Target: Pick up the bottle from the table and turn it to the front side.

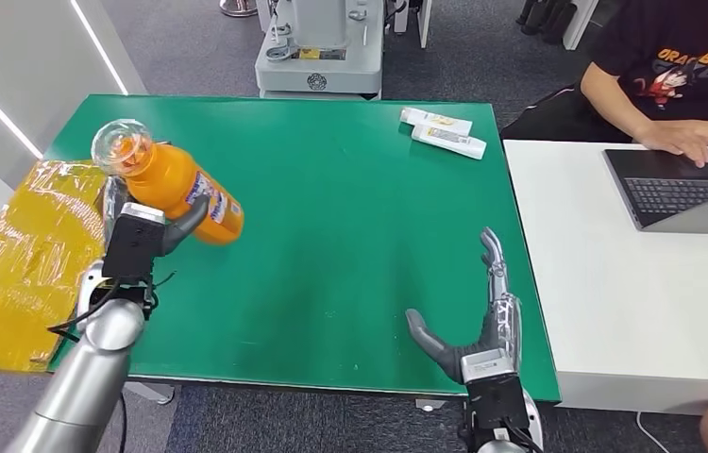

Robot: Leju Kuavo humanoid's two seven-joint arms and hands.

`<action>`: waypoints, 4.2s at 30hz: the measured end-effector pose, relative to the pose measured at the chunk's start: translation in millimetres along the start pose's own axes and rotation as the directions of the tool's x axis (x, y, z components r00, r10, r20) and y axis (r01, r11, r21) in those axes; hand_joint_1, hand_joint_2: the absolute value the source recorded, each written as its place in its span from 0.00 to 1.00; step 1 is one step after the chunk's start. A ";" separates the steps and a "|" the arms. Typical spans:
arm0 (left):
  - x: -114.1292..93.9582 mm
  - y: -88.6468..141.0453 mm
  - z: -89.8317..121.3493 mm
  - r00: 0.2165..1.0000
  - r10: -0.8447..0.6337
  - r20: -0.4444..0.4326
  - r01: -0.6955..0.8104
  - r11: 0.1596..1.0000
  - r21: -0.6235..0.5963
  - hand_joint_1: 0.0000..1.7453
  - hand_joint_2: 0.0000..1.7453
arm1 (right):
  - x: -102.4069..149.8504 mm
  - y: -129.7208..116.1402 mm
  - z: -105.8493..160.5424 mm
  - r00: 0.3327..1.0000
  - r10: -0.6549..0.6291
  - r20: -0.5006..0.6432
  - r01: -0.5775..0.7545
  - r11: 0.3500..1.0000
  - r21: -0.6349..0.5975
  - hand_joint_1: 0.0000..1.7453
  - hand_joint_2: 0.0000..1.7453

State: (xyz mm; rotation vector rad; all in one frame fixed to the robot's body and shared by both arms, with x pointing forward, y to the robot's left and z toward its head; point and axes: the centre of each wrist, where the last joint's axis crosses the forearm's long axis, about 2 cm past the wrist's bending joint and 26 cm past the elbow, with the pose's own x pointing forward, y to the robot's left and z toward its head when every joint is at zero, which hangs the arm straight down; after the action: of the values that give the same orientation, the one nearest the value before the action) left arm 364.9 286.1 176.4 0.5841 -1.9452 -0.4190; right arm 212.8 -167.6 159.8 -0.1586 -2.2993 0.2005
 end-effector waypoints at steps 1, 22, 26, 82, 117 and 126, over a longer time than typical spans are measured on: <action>-3.4 8.6 -3.8 0.999 -0.051 0.003 0.051 0.999 0.003 1.00 1.00 | 0.9 -0.1 2.3 1.000 -0.002 -0.005 0.002 1.000 0.002 0.00 1.00; -56.6 126.0 -43.4 0.589 -0.791 0.167 0.807 0.565 -0.171 1.00 1.00 | 4.8 -0.1 14.3 0.998 -0.062 -0.033 0.065 0.995 0.073 0.00 1.00; -60.5 130.0 -42.7 0.490 -0.837 0.245 0.869 0.447 -0.211 1.00 1.00 | 5.2 0.2 16.0 0.997 -0.070 -0.037 0.073 0.994 0.084 0.00 1.00; -119.1 68.8 -13.7 0.323 -0.892 0.316 0.803 0.081 -0.591 1.00 1.00 | 19.1 -4.3 20.3 0.996 -0.073 -0.048 0.076 0.994 0.084 0.00 1.00; -138.4 65.2 19.7 0.360 -0.904 0.232 0.754 0.135 -0.643 1.00 1.00 | 18.5 -4.0 20.9 0.996 -0.070 -0.061 0.075 0.993 0.087 0.00 1.00; -153.8 69.4 52.2 0.377 -0.913 0.154 0.726 0.188 -0.661 0.00 1.00 | 14.2 -1.5 16.4 0.994 -0.097 -0.056 0.103 0.988 0.116 0.00 1.00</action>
State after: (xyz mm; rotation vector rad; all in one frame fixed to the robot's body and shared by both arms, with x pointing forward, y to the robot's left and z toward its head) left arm 358.7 432.4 77.6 1.1514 -0.8562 -1.5713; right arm 191.1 -168.1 159.4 0.0130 -2.2318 0.2776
